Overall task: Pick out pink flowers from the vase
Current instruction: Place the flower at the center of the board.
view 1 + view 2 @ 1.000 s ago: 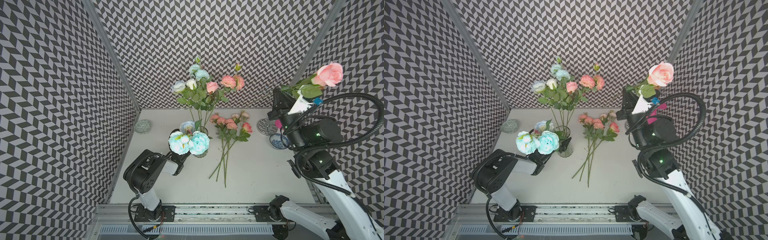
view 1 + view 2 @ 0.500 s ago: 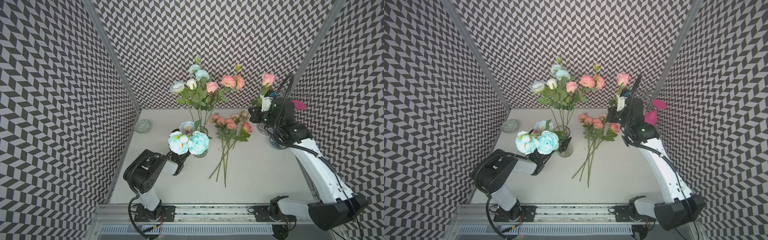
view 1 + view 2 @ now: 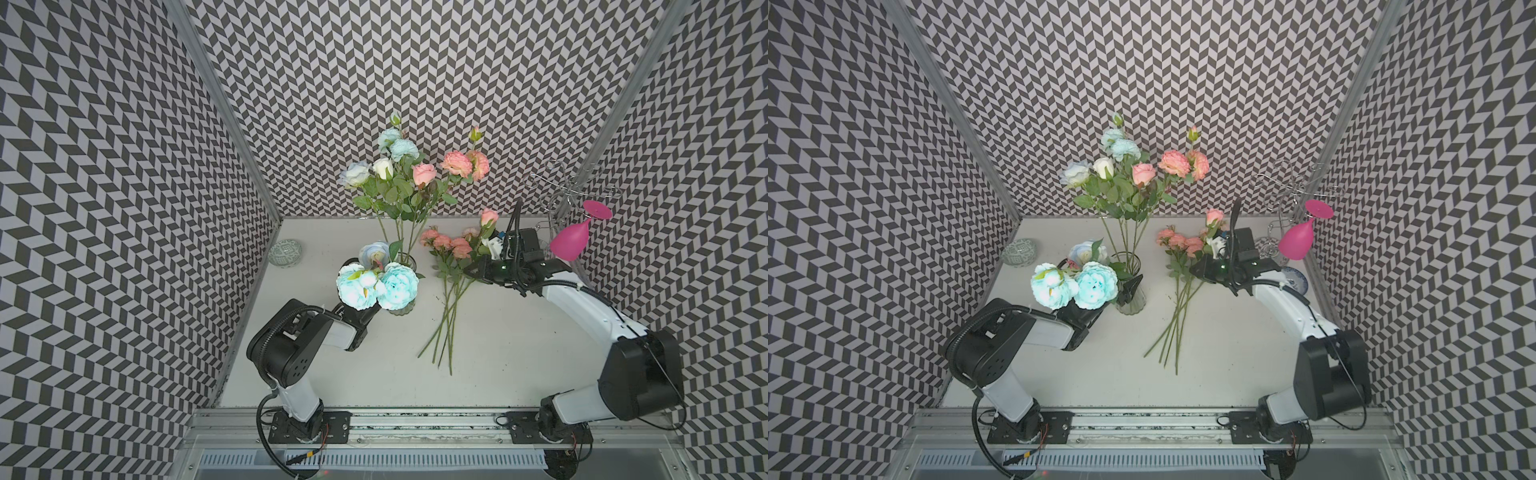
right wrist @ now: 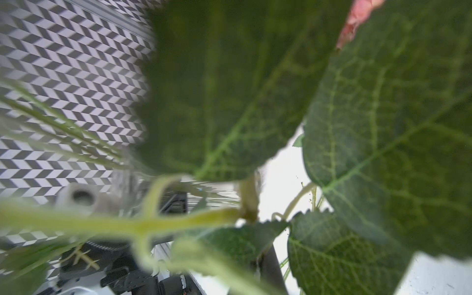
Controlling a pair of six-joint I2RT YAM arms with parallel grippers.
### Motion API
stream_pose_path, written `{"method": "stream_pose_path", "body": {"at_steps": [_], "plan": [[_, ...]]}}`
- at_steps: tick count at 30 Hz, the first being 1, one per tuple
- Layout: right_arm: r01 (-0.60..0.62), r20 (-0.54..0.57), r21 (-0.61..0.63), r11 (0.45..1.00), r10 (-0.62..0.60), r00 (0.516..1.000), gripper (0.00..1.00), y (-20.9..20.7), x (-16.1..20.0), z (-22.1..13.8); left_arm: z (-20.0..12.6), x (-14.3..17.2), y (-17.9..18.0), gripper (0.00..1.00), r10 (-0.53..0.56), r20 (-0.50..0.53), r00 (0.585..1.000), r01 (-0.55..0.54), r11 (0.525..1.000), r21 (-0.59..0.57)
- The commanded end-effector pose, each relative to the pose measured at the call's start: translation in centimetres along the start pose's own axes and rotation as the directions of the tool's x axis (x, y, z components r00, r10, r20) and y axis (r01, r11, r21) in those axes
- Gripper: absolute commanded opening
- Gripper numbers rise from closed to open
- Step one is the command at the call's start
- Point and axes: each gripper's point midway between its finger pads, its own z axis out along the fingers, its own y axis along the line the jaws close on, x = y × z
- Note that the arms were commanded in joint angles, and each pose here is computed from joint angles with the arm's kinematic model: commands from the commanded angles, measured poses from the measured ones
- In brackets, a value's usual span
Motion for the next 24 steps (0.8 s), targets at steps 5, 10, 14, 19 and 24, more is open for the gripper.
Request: {"method": "stream_pose_path", "body": {"at_steps": [5, 10, 14, 19, 24], "plan": [[0.005, 0.042, 0.083, 0.997, -0.008, 0.999, 0.11, -4.0, -2.0, 4.3, -0.9, 5.6, 0.4, 0.0, -0.082, -0.19, 0.978, 0.078, 0.997, -0.03], [-0.003, 0.106, 0.093, 0.996, -0.007, 0.994, 0.33, -3.9, -3.9, 4.3, -1.0, 5.4, 0.5, 0.0, -0.074, -0.188, 0.979, 0.069, 0.997, -0.032], [0.053, 0.181, 0.061, 0.997, -0.063, 0.981, 0.38, -1.8, -5.2, 2.7, -1.0, 5.5, 0.5, 0.0, -0.071, -0.189, 0.979, 0.066, 0.997, -0.033], [0.248, 0.317, -0.047, 0.967, -0.221, 0.922, 0.37, 4.3, -5.8, 0.0, -1.0, 5.6, 0.3, 0.0, -0.073, -0.19, 0.979, 0.069, 0.997, -0.026], [0.48, 0.443, -0.128, 0.868, -0.384, 0.81, 0.36, 12.1, -4.6, -1.8, -1.0, 5.6, 0.3, 0.0, -0.075, -0.188, 0.979, 0.072, 0.997, -0.023]]}}
